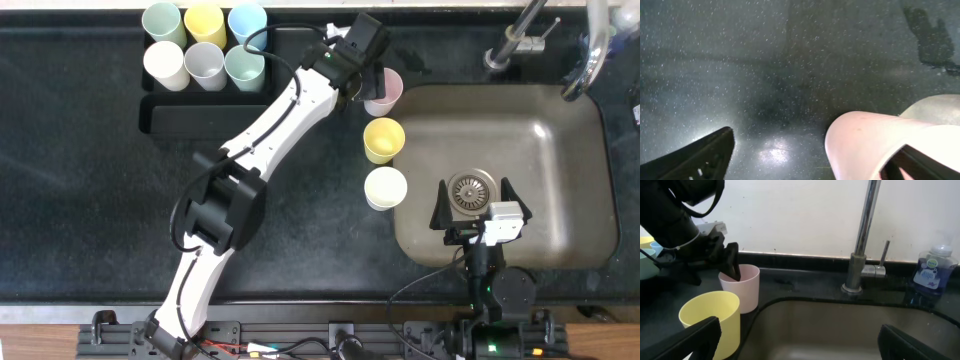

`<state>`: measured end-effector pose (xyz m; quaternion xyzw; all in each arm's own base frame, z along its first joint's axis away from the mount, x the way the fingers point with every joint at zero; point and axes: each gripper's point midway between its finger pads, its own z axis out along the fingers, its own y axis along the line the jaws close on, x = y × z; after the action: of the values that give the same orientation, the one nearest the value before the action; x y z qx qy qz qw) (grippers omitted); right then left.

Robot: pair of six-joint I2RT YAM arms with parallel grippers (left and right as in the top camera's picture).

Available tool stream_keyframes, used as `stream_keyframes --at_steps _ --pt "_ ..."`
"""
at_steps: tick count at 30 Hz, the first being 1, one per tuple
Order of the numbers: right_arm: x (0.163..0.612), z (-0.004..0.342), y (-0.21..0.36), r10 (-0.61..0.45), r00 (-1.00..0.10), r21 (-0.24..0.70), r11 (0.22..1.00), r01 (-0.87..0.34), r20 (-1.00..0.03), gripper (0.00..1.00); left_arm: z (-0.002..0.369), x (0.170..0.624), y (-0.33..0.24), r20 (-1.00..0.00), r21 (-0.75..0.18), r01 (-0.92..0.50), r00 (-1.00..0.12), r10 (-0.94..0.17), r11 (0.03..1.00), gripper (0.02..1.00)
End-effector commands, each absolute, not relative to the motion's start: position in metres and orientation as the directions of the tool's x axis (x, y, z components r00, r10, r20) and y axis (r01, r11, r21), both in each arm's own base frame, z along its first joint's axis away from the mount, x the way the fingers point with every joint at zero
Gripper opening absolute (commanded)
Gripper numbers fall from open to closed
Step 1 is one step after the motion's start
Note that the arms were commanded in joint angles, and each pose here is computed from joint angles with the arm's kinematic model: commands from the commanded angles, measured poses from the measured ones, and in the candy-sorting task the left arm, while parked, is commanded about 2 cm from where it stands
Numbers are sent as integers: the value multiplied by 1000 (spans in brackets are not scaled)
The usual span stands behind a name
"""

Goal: Store Cups

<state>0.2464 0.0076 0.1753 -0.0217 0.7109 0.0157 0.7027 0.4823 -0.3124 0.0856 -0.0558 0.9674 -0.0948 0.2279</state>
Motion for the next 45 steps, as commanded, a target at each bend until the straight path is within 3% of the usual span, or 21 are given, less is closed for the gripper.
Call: stream_keyframes --at_steps 1,12,25,31,35,42,45 --pt "247 173 6 -13 -8 -12 999 -47 -1000 998 95 489 -323 -453 -235 -35 -881 -141 971 847" --pt "247 173 6 -12 -8 -12 999 -47 -1000 996 97 486 -333 -432 -281 -16 -891 -141 960 588" --pt "247 173 6 -13 -8 -12 999 -47 -1000 996 97 484 -337 -425 -289 -7 -895 -135 957 496" --pt "247 173 6 -13 -8 -12 999 -47 -1000 998 96 483 -337 -422 -287 -8 -896 -134 958 323" --pt "247 173 6 -13 -8 -12 999 -47 -1000 996 96 483 -337 -423 -287 -8 -896 -134 958 270" --pt "247 173 6 -13 -8 -12 999 -47 -1000 998 96 483 -337 -423 -287 -7 -896 -134 958 53" --pt "247 173 6 -12 -8 -12 999 -47 -1000 993 96 483 -337 -422 -286 -8 -897 -133 958 34"
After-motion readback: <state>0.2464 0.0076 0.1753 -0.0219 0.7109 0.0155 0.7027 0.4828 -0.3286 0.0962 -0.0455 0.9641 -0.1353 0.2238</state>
